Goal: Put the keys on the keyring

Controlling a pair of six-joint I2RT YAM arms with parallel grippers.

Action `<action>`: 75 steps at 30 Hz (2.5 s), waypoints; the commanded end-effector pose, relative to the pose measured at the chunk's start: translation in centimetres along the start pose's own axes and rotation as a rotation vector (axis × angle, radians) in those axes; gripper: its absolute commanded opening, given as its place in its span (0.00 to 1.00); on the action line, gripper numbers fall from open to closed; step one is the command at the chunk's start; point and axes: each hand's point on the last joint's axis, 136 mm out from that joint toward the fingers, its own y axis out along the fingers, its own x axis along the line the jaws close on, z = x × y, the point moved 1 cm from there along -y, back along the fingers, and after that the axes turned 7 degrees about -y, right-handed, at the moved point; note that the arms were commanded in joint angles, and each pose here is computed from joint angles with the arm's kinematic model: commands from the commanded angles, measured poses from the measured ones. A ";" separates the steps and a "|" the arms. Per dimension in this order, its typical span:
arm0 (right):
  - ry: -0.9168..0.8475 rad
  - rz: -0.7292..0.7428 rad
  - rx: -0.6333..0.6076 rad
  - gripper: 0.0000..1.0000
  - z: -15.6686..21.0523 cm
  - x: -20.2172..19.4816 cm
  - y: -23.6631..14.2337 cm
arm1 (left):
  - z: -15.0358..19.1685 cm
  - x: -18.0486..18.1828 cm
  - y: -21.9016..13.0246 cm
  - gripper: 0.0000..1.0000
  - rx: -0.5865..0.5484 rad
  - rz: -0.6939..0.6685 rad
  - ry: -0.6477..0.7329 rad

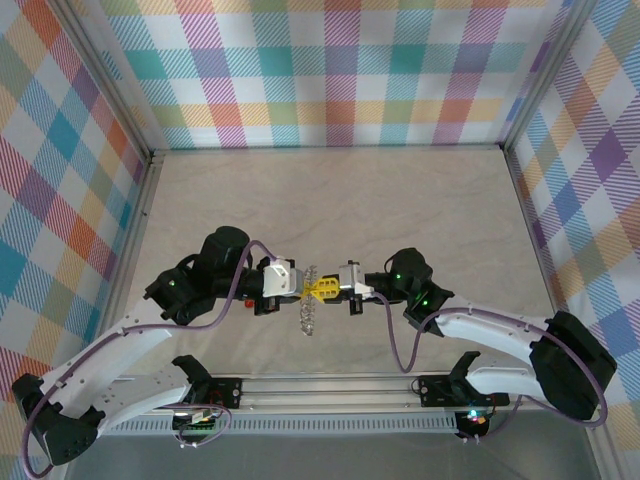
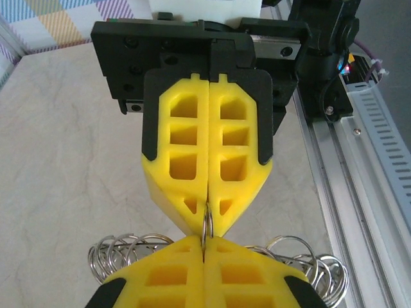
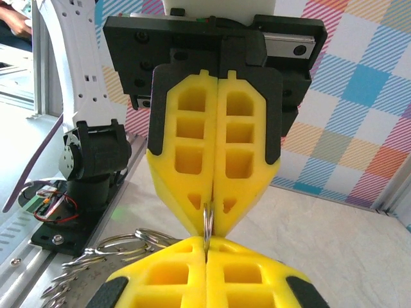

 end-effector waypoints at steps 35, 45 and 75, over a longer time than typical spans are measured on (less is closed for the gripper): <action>-0.074 0.092 -0.033 0.00 -2.3 -1.4 -0.4 | 0.6 0.3 0.8 0.17 0.073 0.028 0.005; -0.057 0.118 -0.061 0.00 -2.3 -1.7 -0.4 | 0.5 -0.2 0.9 0.23 0.060 0.055 -0.002; -0.037 0.099 0.029 0.58 0.2 -1.4 0.1 | 1.8 2.4 -0.1 0.00 0.171 -0.123 0.024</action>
